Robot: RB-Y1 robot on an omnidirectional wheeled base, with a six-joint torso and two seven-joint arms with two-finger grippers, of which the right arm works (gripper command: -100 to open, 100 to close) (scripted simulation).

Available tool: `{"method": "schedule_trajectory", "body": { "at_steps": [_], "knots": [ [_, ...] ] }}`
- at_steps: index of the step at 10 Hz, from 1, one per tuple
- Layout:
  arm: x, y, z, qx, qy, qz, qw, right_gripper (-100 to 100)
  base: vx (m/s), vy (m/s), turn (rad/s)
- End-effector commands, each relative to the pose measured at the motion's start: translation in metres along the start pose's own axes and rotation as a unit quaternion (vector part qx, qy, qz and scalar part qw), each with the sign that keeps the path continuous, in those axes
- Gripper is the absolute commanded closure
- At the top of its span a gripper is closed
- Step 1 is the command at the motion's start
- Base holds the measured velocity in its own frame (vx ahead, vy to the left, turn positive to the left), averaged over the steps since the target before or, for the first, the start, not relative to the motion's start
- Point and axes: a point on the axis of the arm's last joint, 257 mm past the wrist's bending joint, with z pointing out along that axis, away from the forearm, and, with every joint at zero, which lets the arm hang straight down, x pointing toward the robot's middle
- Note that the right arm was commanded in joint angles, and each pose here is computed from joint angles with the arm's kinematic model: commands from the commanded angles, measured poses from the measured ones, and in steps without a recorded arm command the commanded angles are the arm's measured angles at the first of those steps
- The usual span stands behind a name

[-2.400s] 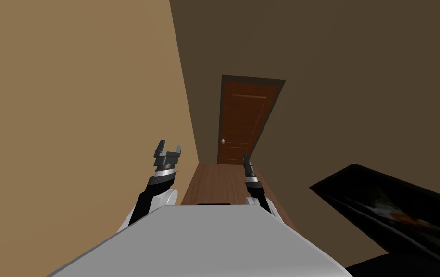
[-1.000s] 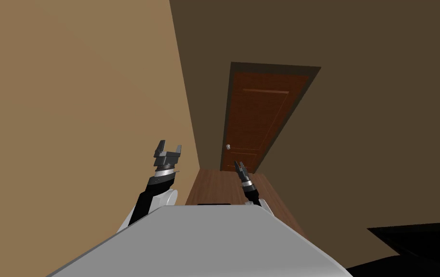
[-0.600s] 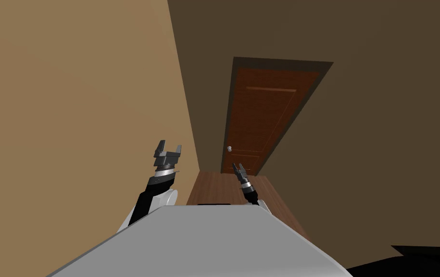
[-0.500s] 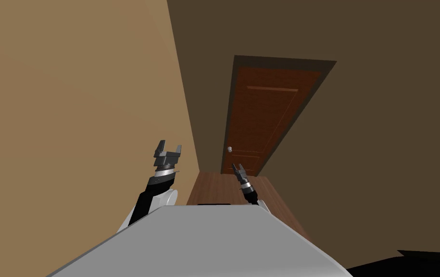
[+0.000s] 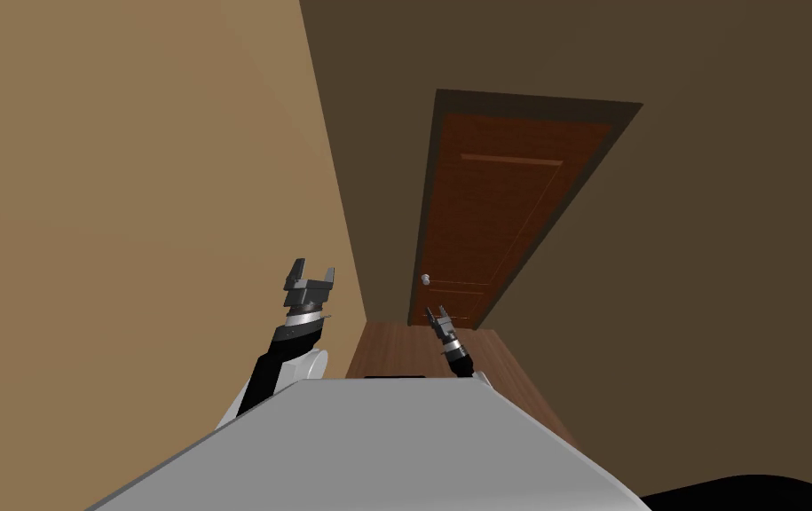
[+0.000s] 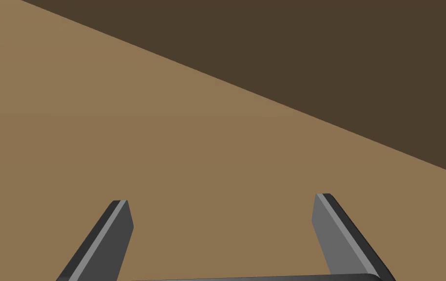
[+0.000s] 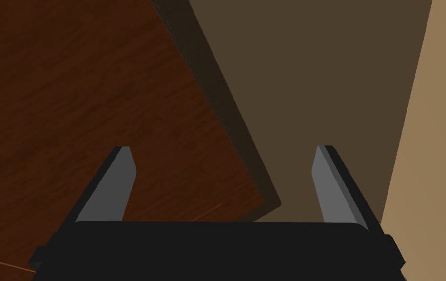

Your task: Pull the door open

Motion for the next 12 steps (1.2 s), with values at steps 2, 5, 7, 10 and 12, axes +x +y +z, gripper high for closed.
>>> {"method": "schedule_trajectory", "body": {
  "at_steps": [2,5,7,10,12],
  "knots": [
    [0.018,-0.001,-0.0033,-0.003,0.017,-0.03,0.9994,-100,0.135,0.019,-0.044],
    [0.037,-0.001,-0.0085,-0.006,0.035,-0.056,0.9978,-100,0.141,-0.003,-0.062],
    [0.051,-0.001,-0.0126,-0.009,0.047,-0.074,0.9961,-100,0.152,0.009,-0.094],
    [0.073,0.001,-0.0191,-0.014,0.066,-0.099,0.9928,-100,0.138,-0.001,-0.121],
    [0.09,0.005,-0.0243,-0.019,0.08,-0.116,0.9899,-100,0.183,-0.015,-0.174]
  ]
}}
